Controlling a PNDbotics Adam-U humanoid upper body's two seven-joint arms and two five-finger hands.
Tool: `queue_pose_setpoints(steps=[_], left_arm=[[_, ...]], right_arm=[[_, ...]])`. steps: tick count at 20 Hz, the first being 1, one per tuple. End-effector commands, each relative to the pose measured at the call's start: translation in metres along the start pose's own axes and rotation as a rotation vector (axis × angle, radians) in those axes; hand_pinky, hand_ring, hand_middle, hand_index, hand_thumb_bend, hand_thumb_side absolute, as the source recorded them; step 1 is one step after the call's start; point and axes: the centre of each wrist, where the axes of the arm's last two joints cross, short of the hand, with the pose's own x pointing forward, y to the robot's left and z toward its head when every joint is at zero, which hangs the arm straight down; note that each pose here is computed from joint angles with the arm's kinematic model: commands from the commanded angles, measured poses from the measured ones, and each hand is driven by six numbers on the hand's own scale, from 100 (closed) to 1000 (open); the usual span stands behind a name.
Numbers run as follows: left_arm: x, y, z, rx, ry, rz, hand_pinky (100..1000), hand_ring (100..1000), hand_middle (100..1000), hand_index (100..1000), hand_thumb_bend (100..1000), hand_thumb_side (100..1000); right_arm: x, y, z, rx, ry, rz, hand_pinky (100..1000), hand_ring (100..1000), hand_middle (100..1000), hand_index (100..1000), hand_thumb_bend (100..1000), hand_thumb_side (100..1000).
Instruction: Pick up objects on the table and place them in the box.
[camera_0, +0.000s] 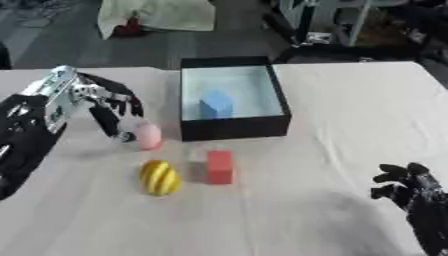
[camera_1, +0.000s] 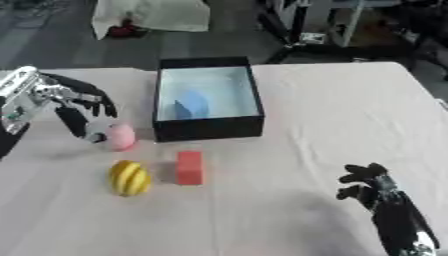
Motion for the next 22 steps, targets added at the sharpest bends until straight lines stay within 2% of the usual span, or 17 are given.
queue_pose_setpoints(steps=[1,8,10,13,14,16,19,22], left_arm=[[-0.003,0.007,0.006,0.001,-0.01,-0.026,804,756,800,890,315,434],[0.006,-0.003,-0.002,0.079,-0.007,0.005,778,705,754,847,247,359],[0.008,-0.005,-0.005,0.108,0.003,0.005,741,632,681,789,187,300],[0.008,-0.001,-0.001,0.174,0.017,-0.007,630,493,525,653,100,207],[0.008,0.003,0.003,0.206,0.022,-0.012,588,449,477,600,100,188],[0.008,0.013,0.013,0.277,0.034,-0.024,572,423,453,569,100,177],[0.01,0.038,0.035,0.412,0.05,-0.055,580,415,446,562,100,165],[0.022,0.071,0.059,0.566,0.07,-0.098,591,427,450,571,100,160]], right_arm=[[0.006,-0.006,-0.002,0.006,-0.018,0.024,744,516,594,762,100,1000],[0.006,-0.005,-0.003,0.007,-0.019,0.021,744,516,595,762,100,1000],[0.006,-0.005,-0.003,0.009,-0.02,0.021,744,516,595,762,100,1000],[0.006,-0.005,-0.003,0.006,-0.019,0.021,744,516,595,762,100,1000],[0.006,-0.005,-0.002,0.005,-0.018,0.021,744,516,595,762,100,1000],[0.006,-0.005,-0.002,0.005,-0.016,0.022,745,516,595,762,100,1000],[0.005,-0.005,-0.001,0.006,-0.013,0.023,744,516,595,762,100,1000],[0.005,-0.005,-0.001,0.007,-0.01,0.023,745,516,596,762,100,1000]])
